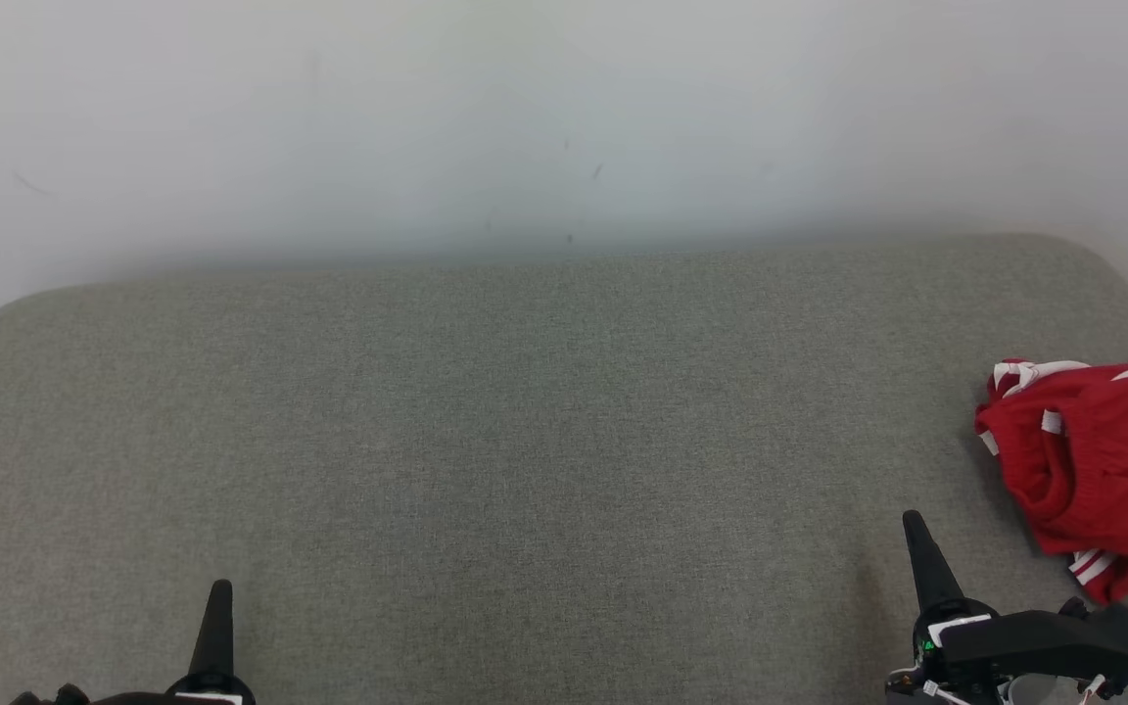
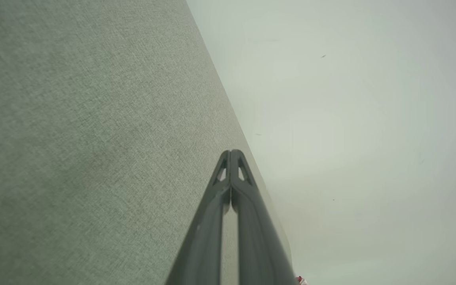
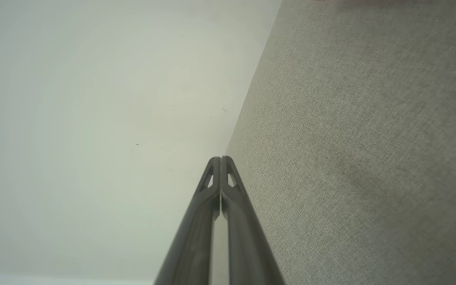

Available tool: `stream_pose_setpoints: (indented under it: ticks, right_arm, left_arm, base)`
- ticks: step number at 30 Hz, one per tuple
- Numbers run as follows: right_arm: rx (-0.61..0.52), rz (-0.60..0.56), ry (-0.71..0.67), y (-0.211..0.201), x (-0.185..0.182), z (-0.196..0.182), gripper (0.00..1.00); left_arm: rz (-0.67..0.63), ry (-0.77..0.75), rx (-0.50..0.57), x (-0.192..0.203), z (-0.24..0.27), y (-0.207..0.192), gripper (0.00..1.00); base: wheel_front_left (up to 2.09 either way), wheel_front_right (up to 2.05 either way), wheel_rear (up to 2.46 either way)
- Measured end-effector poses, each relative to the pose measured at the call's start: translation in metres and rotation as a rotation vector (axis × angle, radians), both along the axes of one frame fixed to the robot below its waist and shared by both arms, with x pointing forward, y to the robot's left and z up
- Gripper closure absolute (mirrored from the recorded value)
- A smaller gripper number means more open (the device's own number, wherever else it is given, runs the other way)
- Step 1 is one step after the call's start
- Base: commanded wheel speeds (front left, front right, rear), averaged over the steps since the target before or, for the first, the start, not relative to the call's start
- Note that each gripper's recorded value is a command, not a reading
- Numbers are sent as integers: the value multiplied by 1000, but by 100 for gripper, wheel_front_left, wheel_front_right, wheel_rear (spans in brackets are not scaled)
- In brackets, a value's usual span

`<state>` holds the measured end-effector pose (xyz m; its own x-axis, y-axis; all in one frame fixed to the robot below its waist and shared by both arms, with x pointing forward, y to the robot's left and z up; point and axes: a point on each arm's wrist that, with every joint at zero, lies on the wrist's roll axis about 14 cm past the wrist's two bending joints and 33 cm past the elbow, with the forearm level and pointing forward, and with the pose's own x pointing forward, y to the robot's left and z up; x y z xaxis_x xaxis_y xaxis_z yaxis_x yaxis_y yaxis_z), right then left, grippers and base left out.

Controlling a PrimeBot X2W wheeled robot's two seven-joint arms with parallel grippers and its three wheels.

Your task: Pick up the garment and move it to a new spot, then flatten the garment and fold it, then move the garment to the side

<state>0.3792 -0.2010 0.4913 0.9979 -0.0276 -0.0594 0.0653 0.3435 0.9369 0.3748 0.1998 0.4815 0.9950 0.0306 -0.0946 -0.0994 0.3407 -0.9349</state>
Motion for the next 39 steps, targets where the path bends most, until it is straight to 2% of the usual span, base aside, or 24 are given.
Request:
stream_pose_setpoints:
  ticks: [39]
  right_arm:
    - [302,11,-46,0,7,11,100]
  left_arm:
    - [-9,-72,-300,12,19,-1,100]
  base:
    - [0,0,0]
